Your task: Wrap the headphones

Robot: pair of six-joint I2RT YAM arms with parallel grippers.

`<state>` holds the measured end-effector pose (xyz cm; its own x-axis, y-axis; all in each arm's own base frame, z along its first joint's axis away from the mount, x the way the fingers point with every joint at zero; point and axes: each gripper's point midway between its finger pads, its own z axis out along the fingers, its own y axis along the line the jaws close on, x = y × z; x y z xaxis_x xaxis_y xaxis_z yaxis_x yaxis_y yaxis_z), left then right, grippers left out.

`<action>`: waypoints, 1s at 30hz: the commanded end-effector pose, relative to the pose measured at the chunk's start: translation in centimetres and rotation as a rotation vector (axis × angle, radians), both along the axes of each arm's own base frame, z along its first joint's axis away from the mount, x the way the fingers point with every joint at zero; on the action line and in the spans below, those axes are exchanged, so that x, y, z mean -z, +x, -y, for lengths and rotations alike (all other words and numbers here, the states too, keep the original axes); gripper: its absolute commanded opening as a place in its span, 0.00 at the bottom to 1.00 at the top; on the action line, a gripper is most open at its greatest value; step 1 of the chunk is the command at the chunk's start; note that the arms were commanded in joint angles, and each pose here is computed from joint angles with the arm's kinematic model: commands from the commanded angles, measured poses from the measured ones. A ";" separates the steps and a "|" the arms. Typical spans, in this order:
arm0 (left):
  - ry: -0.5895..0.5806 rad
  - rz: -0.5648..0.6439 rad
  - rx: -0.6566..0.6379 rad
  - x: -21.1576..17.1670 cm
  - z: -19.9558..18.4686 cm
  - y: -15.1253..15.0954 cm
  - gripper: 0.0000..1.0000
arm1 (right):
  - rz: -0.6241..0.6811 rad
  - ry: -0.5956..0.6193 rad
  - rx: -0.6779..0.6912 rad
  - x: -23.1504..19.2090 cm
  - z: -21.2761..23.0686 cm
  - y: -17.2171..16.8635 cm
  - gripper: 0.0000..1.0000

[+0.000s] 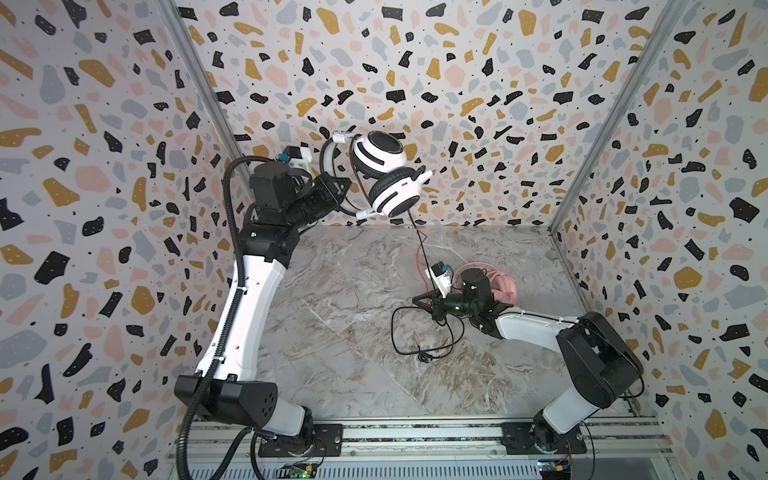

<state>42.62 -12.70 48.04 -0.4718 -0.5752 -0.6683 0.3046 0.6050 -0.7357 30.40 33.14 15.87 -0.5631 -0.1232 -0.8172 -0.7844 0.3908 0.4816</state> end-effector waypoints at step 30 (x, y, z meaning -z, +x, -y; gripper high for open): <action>0.126 -0.051 -0.508 4.5 -12.6 7.0 0.00 | 0.062 -0.230 0.059 -3.0 2.6 -8.4 0.02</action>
<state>50.43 -1.96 40.77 -0.3030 -0.6854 -0.6621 -0.0840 0.7113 -0.6978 21.89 30.43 15.99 -0.5714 -0.2622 -0.7777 -0.7650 0.5133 0.3890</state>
